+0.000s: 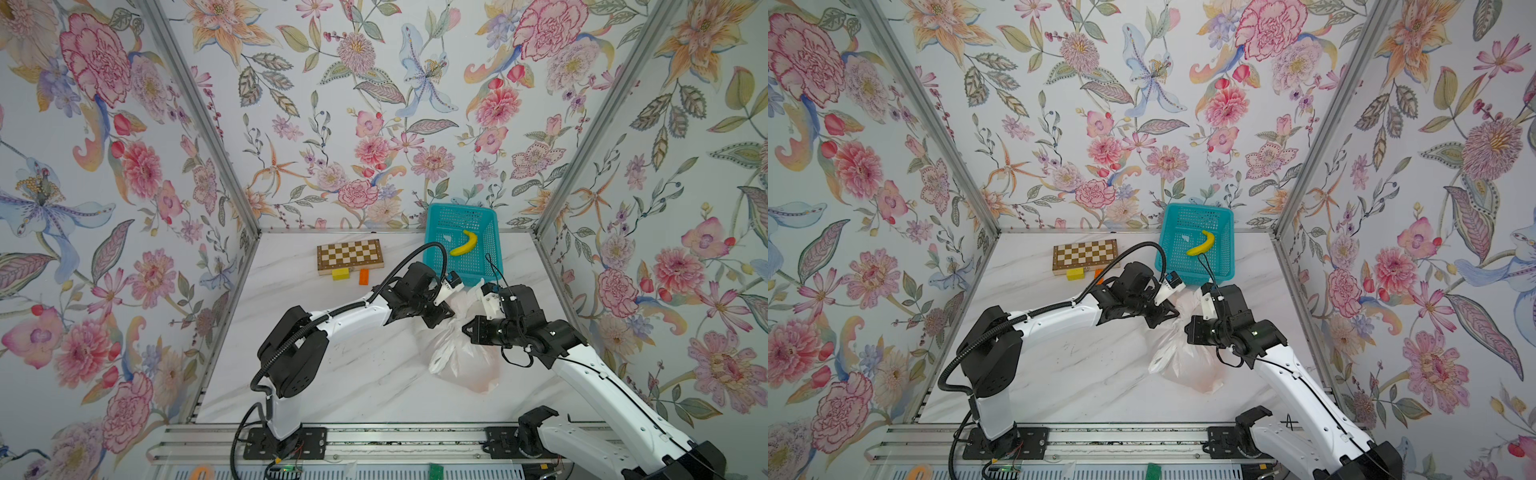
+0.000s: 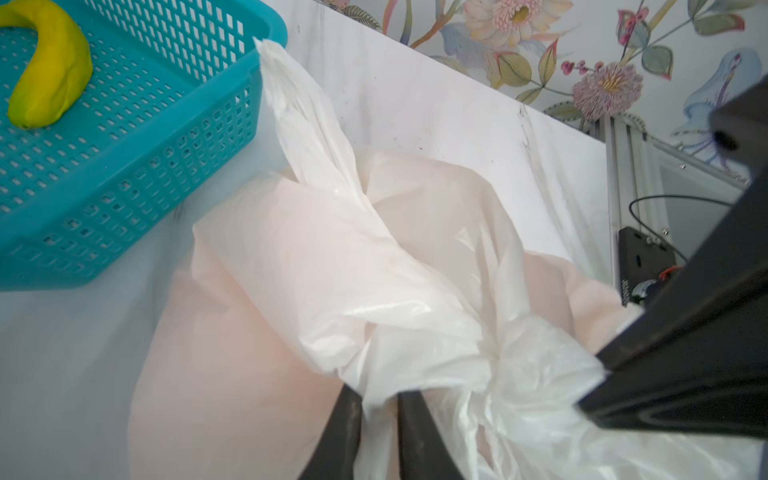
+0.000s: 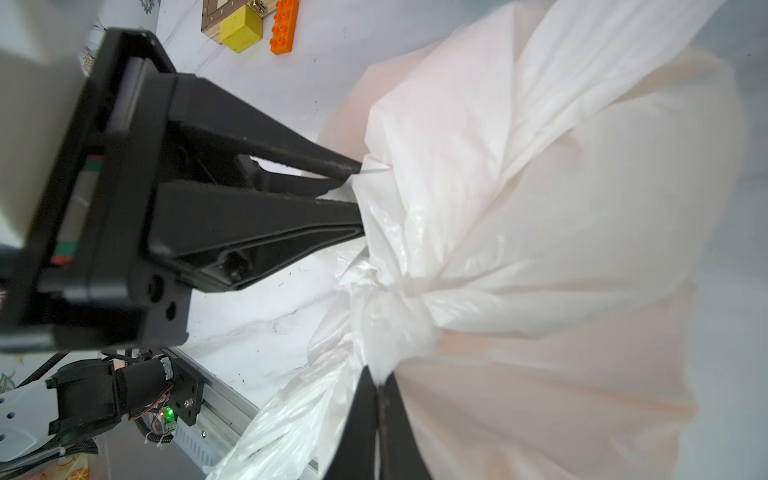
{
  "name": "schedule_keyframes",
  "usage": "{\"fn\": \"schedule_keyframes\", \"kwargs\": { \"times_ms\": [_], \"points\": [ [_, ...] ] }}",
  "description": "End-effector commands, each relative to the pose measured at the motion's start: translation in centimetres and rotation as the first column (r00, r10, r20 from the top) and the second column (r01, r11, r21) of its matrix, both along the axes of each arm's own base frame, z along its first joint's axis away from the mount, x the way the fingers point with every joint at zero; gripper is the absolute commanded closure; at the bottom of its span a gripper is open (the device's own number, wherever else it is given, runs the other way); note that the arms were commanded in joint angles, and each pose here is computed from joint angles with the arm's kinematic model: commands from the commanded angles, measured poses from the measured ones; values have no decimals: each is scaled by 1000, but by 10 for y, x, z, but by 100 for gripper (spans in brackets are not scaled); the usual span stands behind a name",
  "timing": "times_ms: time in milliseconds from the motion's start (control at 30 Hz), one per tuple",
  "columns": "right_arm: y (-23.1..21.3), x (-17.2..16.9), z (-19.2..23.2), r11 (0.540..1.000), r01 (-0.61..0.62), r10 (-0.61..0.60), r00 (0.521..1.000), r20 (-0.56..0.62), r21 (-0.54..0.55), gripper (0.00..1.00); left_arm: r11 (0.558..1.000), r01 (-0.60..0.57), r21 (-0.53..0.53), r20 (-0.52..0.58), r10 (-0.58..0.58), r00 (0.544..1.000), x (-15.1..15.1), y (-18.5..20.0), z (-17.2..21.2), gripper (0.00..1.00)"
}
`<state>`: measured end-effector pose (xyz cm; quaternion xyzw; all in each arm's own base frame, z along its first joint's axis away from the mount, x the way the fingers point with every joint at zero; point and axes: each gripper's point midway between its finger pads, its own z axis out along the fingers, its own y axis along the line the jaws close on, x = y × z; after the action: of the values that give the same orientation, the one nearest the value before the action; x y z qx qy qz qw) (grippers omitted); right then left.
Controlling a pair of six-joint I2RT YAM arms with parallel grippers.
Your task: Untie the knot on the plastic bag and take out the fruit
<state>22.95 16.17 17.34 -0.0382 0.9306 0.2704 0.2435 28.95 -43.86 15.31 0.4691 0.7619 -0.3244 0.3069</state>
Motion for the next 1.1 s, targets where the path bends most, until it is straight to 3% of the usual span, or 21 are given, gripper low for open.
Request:
{"fn": "schedule_keyframes", "kwargs": {
  "times_ms": [0, 133, 333, 567, 900, 1067],
  "points": [
    [7, 4, 4, 1000, -21, 21, 999, 41, 7, 100, 998, -69, 6, 17, 69, 997, 4, 7, 4, 100],
    [21, 4, 12, 998, -64, 61, 995, 82, 30, 100, 981, -192, -34, 77, 194, 978, 17, 23, 16, 100],
    [35, 4, 19, 993, -105, 97, 986, 139, 54, 100, 909, -417, -32, 123, 417, 900, 47, 68, 29, 100],
    [49, -2, 26, 984, -167, 153, 971, 185, 60, 100, 845, -532, -42, 167, 531, 831, 58, 112, 49, 100],
    [64, -3, 21, 975, -208, 188, 958, 215, 74, 100, 672, -729, -126, 174, 739, 651, 69, 197, 81, 100],
    [51, 3, -13, 993, -116, 112, 982, 155, 19, 100, 576, -810, -113, 112, 817, 565, 75, 236, 67, 100]
  ]
}}
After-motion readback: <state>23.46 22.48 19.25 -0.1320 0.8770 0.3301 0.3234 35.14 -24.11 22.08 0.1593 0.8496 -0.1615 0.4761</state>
